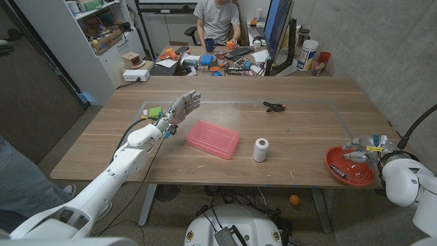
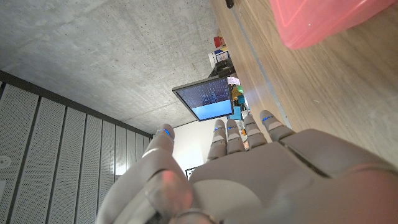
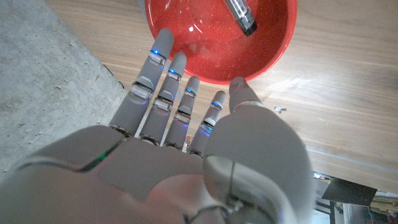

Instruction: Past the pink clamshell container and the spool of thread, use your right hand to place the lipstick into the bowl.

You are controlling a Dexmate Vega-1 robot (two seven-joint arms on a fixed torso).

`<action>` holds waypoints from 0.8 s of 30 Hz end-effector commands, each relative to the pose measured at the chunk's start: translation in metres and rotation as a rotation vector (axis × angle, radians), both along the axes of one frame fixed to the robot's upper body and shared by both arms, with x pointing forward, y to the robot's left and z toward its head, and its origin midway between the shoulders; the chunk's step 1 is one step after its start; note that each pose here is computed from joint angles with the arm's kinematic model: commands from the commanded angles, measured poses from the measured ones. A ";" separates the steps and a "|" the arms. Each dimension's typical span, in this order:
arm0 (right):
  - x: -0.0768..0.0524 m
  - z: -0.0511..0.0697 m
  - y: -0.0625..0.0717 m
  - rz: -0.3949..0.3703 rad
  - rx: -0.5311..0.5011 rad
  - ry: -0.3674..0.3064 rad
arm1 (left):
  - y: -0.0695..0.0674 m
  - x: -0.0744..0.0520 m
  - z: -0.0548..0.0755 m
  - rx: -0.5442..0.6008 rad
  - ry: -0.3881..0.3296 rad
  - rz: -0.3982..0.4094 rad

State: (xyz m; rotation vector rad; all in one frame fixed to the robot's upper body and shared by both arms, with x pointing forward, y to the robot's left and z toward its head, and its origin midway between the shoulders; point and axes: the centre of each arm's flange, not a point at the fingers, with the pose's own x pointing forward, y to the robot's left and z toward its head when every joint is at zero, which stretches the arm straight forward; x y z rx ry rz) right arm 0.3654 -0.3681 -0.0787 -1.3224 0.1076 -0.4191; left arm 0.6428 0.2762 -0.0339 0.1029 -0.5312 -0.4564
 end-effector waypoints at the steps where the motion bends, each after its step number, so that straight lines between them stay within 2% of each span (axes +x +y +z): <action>1: -0.006 0.022 0.030 0.124 0.132 -0.461 | 0.007 -0.003 -0.004 0.003 0.008 0.009; 2: -0.003 0.023 0.034 0.147 0.154 -0.508 | 0.008 -0.004 -0.004 0.001 0.004 0.011; 3: -0.003 0.023 0.035 0.148 0.155 -0.512 | 0.008 -0.004 -0.004 0.000 0.004 0.011; 4: 0.006 0.025 0.044 0.197 0.201 -0.580 | 0.010 -0.006 -0.002 0.001 -0.004 0.017; 7: 0.023 0.031 0.059 0.274 0.253 -0.656 | 0.013 -0.008 -0.001 -0.002 -0.013 0.023; 14: 0.061 0.050 0.083 0.403 0.321 -0.705 | 0.019 -0.013 -0.002 -0.012 -0.025 0.028; 24: 0.105 0.070 0.104 0.570 0.507 -0.772 | 0.032 -0.024 -0.002 -0.034 -0.057 0.043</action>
